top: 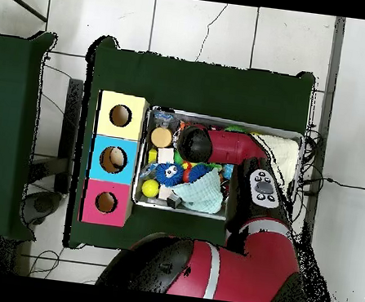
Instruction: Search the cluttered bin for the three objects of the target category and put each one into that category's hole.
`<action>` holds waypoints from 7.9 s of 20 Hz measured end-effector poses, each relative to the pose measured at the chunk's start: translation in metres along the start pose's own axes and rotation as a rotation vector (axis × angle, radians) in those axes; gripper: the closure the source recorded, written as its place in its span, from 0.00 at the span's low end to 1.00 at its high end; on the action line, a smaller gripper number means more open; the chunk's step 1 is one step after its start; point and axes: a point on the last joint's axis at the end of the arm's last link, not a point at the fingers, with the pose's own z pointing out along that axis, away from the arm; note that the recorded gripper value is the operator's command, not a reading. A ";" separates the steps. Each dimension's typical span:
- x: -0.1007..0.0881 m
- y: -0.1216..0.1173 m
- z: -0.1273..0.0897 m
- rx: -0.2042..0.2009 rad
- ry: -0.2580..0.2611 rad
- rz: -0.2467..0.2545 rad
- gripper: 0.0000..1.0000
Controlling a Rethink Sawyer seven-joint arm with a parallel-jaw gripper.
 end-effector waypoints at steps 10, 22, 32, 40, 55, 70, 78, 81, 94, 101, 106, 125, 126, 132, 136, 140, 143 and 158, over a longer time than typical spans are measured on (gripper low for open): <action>-0.007 -0.006 -0.010 0.003 -0.005 0.043 1.00; -0.021 -0.013 -0.026 0.008 -0.030 0.067 1.00; -0.014 -0.016 -0.030 0.009 -0.014 0.089 1.00; -0.012 -0.022 -0.035 0.013 -0.009 0.109 1.00; -0.019 -0.038 -0.099 0.061 -0.020 0.167 1.00; -0.021 -0.036 -0.106 0.078 -0.019 0.176 1.00; -0.016 -0.032 -0.102 0.087 -0.003 0.184 1.00; -0.014 -0.022 -0.097 0.088 0.011 0.182 1.00; -0.020 0.011 -0.080 0.081 0.042 0.186 1.00; -0.028 0.011 -0.088 0.078 0.045 0.208 1.00; -0.032 0.006 -0.094 0.076 0.034 0.224 1.00; -0.037 -0.007 -0.104 0.055 0.026 0.303 0.00; -0.037 -0.007 -0.104 0.055 0.026 0.303 0.00; -0.035 -0.009 -0.104 0.063 0.029 0.307 0.00; -0.034 -0.011 -0.105 0.067 0.030 0.308 0.00; -0.034 -0.011 -0.105 0.068 0.031 0.308 0.00; -0.034 -0.011 -0.105 0.068 0.031 0.308 0.00; -0.033 -0.011 -0.105 0.071 0.033 0.308 0.00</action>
